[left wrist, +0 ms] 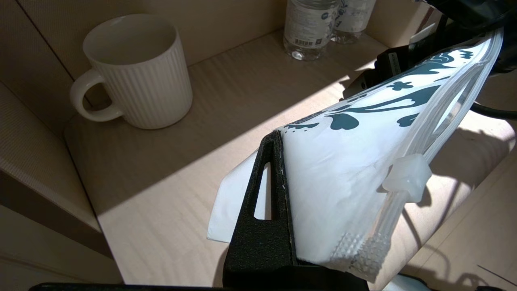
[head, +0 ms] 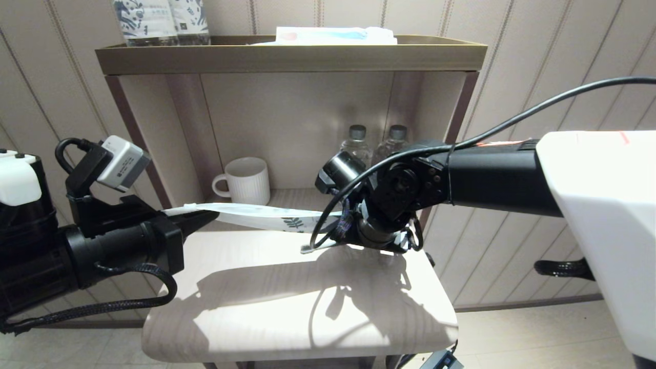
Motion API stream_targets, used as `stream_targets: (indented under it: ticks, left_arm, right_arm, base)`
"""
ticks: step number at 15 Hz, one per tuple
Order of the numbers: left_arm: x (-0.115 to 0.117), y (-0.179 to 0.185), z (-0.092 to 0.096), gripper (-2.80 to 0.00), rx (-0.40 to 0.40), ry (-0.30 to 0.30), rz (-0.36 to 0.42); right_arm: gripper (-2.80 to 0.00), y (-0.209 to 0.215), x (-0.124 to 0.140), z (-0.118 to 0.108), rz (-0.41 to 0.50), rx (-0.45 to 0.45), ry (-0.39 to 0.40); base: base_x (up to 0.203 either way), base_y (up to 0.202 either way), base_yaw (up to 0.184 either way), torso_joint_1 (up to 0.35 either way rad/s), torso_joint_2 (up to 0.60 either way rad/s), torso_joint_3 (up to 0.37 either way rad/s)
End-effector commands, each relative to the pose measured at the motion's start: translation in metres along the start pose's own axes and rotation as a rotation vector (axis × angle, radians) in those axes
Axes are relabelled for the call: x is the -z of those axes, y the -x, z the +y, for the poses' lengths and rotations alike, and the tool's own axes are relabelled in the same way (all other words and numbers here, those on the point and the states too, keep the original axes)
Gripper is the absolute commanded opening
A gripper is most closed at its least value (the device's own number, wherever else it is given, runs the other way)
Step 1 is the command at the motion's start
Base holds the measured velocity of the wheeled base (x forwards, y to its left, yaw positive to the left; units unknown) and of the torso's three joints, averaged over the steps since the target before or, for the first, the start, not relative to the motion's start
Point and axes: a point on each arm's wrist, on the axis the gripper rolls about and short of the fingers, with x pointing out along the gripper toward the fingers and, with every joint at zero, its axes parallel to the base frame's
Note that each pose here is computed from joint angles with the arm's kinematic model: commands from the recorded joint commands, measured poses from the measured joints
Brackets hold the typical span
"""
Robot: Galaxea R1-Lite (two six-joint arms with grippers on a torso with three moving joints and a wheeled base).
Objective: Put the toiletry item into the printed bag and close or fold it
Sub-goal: Pick up a toothbrush
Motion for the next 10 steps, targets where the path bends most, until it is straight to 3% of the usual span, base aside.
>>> stream_targets:
  ticks: [1, 10]
  left_arm:
    - [-0.0006, -0.0003, -0.0003, -2.8, 0.004, -0.001, -0.004]
    - [0.0, -0.0006, 0.0001, -2.8, 0.002, -0.001, -0.001]
  right_arm:
    - [0.0, -0.0072, 0.0029, 0.0012, 0.01, 0.014, 0.004]
    - [0.0, -0.014, 0.0051, 0.0031, 0.019, 0.019, 0.009]
  base:
    - [0.0, 0.0, 0.0, 0.0, 0.0, 0.0]
    - [0.0, 0.0, 0.0, 0.0, 0.0, 0.0]
